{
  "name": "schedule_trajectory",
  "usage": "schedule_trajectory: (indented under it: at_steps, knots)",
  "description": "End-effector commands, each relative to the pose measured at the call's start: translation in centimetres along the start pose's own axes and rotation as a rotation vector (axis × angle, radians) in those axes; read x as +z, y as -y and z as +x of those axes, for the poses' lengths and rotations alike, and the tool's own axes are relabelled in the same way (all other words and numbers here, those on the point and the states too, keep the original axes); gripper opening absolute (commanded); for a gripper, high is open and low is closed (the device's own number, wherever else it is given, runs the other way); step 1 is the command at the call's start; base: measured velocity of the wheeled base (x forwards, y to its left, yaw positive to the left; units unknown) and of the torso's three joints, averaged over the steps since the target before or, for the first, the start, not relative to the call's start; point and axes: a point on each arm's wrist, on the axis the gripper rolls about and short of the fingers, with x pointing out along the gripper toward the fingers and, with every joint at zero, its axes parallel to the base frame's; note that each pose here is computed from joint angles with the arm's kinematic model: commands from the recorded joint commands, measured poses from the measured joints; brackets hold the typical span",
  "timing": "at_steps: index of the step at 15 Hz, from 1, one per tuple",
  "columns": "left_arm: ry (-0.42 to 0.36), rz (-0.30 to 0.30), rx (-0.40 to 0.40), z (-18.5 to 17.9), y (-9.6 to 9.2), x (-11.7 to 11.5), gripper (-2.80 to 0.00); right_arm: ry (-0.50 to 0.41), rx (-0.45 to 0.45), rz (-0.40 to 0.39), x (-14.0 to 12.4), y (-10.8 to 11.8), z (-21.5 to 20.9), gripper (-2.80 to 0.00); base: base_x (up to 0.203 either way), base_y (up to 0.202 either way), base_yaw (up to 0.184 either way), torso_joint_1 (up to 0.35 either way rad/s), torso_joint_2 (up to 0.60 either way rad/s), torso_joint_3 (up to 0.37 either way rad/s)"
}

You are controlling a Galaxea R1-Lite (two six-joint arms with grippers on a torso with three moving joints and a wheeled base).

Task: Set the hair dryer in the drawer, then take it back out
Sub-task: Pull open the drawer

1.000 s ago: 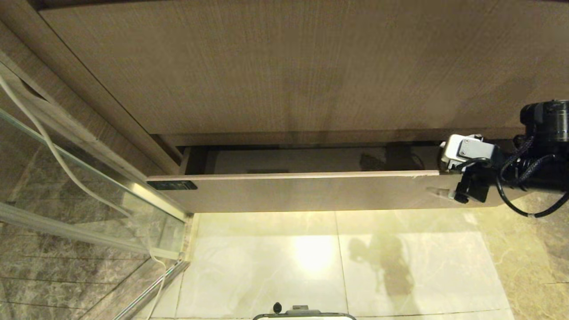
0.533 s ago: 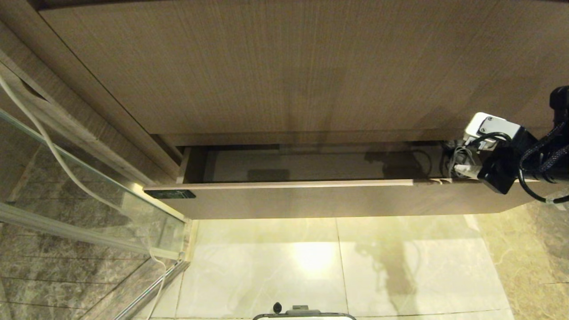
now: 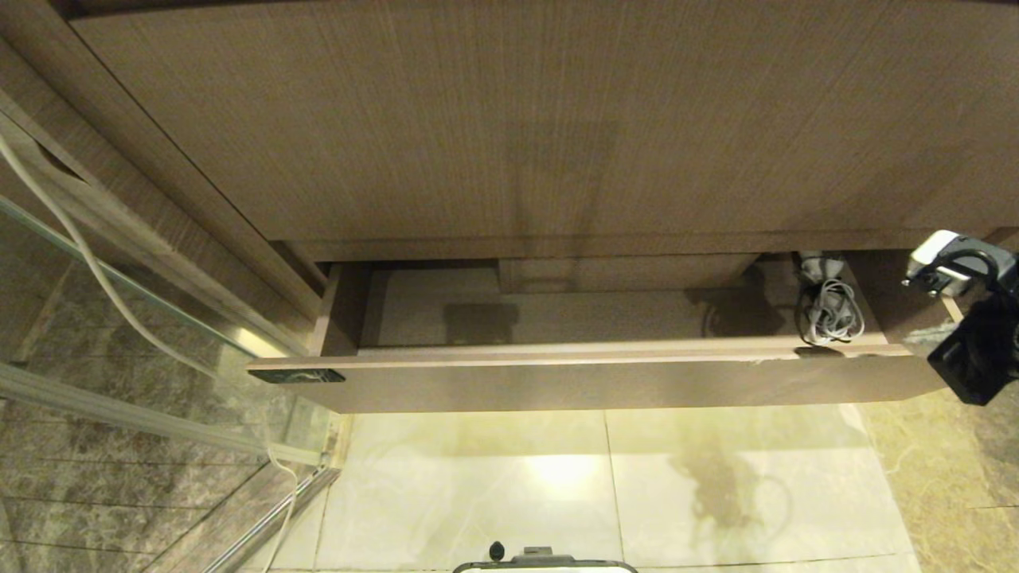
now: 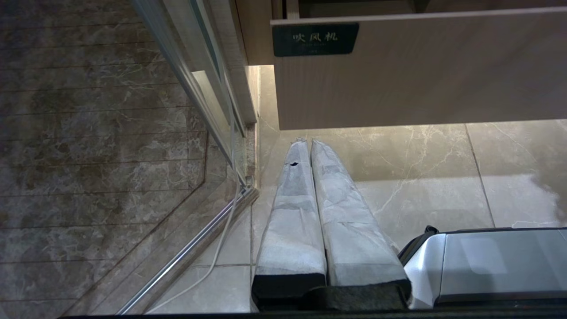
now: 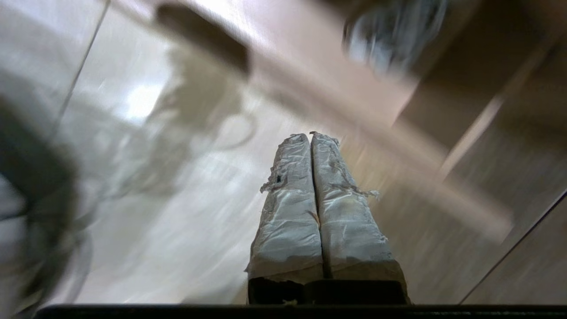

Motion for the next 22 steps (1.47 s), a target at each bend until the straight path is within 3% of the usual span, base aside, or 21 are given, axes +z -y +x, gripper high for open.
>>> schedule_trajectory:
  at_steps: [1, 5, 7, 10, 13, 16, 22]
  knots:
    - [0.000, 0.000, 0.000, 0.0, 0.0, 0.0, -2.80, -0.095, -0.020, 0.114, -2.0, 0.6, -0.4, -2.80, 0.000, 0.000, 0.000, 0.000, 0.00, 0.000]
    - [0.000, 0.000, 0.000, 0.0, 0.0, 0.0, -2.80, -0.211, -0.004, 0.433, -4.1, 0.4, 2.0, -2.80, 0.000, 0.000, 0.000, 0.000, 0.00, 0.000]
    - [0.000, 0.000, 0.000, 0.0, 0.0, 0.0, -2.80, -0.240, 0.001, 0.515, -4.4, 0.7, 3.9, -2.80, 0.000, 0.000, 0.000, 0.000, 0.00, 0.000]
    - [0.000, 0.000, 0.000, 0.0, 0.0, 0.0, -2.80, -0.182, -0.052, 0.532, -3.7, 2.7, 7.3, -2.80, 0.000, 0.000, 0.000, 0.000, 0.00, 0.000]
    - [0.000, 0.000, 0.000, 0.0, 0.0, 0.0, -2.80, -0.126, -0.122, 0.544, -2.8, 6.4, 10.4, -2.80, 0.000, 0.000, 0.000, 0.000, 0.00, 0.000]
    - [-0.001, 0.000, 0.000, 0.0, 0.0, 0.0, -2.80, -0.166, -0.164, 0.536, -4.7, 9.3, 13.1, -2.80, 0.000, 0.000, 0.000, 0.000, 0.00, 0.000]
    - [-0.001, 0.000, 0.000, 0.0, 0.0, 0.0, -2.80, -0.179, -0.171, 0.568, -5.9, 11.3, 18.0, -2.80, 0.000, 0.000, 0.000, 0.000, 0.00, 0.000]
